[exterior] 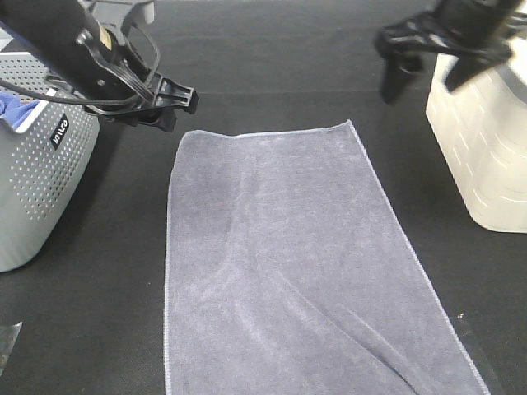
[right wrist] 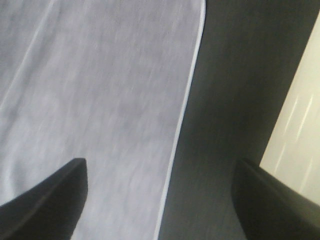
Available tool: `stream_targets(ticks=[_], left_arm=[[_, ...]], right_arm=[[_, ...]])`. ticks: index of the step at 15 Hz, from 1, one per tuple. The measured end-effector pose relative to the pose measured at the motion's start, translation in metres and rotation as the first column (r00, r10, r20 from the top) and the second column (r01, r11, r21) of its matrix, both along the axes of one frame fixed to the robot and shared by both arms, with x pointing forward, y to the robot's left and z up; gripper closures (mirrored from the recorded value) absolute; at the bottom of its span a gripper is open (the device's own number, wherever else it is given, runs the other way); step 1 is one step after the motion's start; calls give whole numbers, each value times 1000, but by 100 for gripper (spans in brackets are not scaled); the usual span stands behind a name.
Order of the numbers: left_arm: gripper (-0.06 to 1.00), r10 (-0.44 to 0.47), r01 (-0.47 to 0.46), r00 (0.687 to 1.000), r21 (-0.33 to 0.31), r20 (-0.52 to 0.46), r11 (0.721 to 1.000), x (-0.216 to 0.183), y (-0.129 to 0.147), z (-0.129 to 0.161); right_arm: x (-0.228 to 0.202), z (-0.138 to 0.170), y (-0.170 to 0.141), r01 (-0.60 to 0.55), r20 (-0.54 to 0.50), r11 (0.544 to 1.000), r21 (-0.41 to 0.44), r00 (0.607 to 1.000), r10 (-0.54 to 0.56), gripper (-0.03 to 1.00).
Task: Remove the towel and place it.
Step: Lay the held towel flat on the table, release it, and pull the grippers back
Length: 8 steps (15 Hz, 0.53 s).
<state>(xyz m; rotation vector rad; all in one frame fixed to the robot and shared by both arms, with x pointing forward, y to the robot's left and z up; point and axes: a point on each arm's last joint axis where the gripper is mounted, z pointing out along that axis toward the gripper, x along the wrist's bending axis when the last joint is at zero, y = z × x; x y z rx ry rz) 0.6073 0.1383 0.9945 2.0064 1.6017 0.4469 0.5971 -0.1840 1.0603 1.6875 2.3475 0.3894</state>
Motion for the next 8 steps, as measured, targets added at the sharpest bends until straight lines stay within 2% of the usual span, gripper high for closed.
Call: stream_targets(ticks=[2,4,8], left_arm=[[46,9,-9,1000,0,4,1000,18,-1,-17],[46,-18,18,1000,29,-10,999,29,-4,-32],[46,-42,42,999,50,-18,998,40,-9,-47]], right_arm=[[36,-19,8,-9,21,999,-40,1000,10,22],[70,-43,17,-15,41,998,-60,999,17,22],[125,-99,33,-25,73,996,-85,997,31,22]])
